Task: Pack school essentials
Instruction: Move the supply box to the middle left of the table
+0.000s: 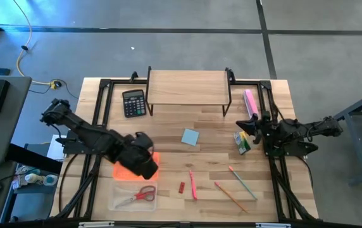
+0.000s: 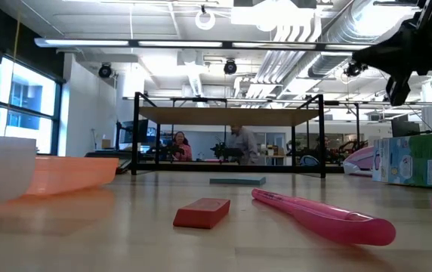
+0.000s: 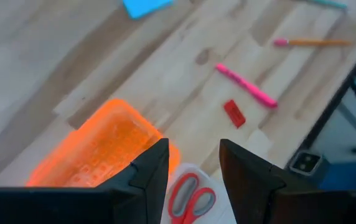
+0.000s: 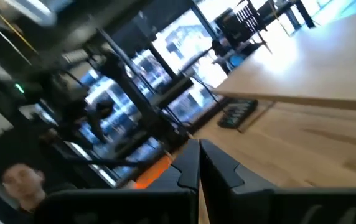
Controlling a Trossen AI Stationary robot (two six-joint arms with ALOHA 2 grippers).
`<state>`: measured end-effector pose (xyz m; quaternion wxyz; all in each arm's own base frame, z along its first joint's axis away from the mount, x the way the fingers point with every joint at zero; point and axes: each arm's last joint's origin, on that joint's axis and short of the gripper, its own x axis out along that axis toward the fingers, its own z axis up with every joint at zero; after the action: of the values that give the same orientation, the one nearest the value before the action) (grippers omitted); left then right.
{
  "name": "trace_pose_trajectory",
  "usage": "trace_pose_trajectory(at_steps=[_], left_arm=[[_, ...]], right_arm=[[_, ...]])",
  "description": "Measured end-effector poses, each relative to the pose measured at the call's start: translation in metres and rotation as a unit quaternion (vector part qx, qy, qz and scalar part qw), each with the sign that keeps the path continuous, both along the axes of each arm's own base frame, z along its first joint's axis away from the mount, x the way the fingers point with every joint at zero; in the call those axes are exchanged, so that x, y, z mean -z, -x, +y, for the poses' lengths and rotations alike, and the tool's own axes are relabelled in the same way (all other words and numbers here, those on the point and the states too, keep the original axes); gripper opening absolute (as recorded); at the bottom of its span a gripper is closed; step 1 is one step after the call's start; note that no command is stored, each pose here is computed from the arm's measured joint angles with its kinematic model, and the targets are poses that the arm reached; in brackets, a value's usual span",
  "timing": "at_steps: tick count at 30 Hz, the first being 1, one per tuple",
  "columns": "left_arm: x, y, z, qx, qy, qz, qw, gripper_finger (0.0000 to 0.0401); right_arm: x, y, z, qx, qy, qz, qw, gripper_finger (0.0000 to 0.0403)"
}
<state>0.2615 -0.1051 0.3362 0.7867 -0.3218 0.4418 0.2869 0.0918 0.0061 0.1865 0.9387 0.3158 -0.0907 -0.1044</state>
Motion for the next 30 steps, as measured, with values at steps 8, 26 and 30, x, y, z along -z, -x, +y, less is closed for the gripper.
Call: trace_pose_trajectory(at_steps=[8, 26, 30], left_arm=[[0.020, 0.026, -0.019, -0.084, 0.007, 0.055, 0.995, 0.0131], [0.094, 0.032, -0.037, 0.047, 0.074, 0.138, 0.987, 0.0131], [0.099, 0.034, -0.036, 0.084, 0.070, 0.159, 0.981, 0.0131]], right_arm=[[-0.015, 0.003, -0.001, 0.013, -0.013, -0.080, 0.997, 0.0000], [-0.047, 0.013, -0.003, 0.017, 0.037, -0.076, 0.996, 0.0000], [-0.063, 0.015, -0.004, 0.023, 0.038, -0.036, 0.998, 0.0000]])
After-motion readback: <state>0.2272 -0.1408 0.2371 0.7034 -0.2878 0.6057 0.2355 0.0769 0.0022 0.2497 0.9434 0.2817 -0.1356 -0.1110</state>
